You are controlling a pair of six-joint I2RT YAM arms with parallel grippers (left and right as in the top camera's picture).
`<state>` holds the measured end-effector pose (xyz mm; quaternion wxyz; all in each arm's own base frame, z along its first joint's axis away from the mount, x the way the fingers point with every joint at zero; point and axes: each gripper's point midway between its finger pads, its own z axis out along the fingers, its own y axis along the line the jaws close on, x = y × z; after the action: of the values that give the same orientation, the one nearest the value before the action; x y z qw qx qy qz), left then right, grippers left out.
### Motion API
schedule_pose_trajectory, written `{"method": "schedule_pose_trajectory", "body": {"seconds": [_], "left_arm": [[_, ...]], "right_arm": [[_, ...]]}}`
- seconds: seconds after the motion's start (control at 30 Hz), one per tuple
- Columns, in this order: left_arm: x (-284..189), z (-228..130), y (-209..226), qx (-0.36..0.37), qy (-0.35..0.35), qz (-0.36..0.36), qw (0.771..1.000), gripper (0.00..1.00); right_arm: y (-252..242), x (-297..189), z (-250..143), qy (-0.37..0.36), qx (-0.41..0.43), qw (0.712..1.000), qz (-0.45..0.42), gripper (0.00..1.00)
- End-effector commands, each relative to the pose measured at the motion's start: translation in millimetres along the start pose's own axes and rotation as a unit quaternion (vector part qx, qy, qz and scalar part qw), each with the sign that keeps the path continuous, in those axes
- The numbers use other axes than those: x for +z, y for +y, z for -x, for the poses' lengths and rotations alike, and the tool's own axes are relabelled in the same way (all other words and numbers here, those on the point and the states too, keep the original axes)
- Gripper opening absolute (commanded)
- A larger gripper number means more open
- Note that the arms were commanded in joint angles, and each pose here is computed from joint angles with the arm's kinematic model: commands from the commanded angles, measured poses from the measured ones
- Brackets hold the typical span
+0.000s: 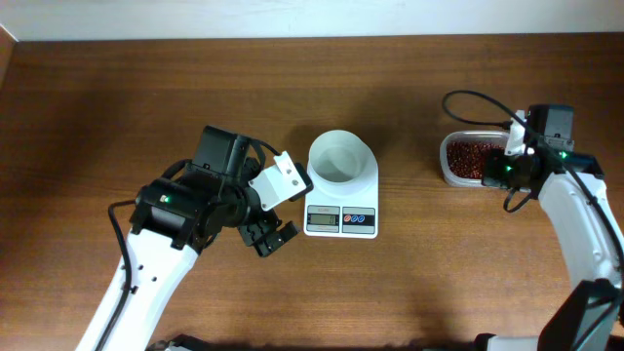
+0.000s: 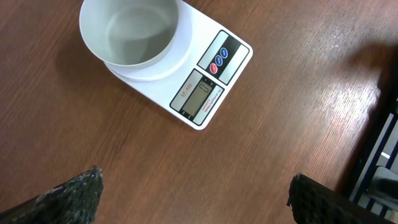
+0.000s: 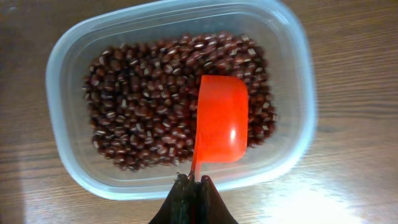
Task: Scoop and weigh 50g on scale
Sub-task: 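Dip the red scoop into the beans and scoop with the right gripper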
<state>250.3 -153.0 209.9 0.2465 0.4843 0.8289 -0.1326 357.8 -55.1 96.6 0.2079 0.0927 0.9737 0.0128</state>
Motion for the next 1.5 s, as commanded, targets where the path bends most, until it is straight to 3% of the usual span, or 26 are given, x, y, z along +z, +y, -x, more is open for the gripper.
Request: {"method": "schedule_pose_trajectory", "body": {"seconds": [0.0, 0.47, 0.83, 1.2, 1.47], "left_arm": [[-6.7, 5.0, -1.0, 0.002, -0.014, 0.004, 1.0, 0.99], [-6.7, 5.0, -1.0, 0.002, -0.014, 0.004, 1.0, 0.99], [-6.7, 5.0, -1.0, 0.002, -0.014, 0.004, 1.0, 0.99], [-6.7, 5.0, -1.0, 0.002, -0.014, 0.004, 1.0, 0.99], [-6.7, 5.0, -1.0, 0.002, -0.014, 0.004, 1.0, 0.99]], "right_arm": [[25.8, 5.4, -4.5, 0.018, -0.003, 0.997, 0.073, 0.04], [3.3, 4.7, -3.9, 0.024, 0.102, 0.982, 0.156, 0.04], [-17.4, -27.7, 10.9, -0.023, 0.194, 0.934, 0.298, 0.04], [-38.8, -44.5, 12.1, -0.046, 0.241, 0.909, 0.338, 0.04], [-24.0, -61.8, 17.1, -0.053, 0.245, 0.88, 0.403, 0.04]]}}
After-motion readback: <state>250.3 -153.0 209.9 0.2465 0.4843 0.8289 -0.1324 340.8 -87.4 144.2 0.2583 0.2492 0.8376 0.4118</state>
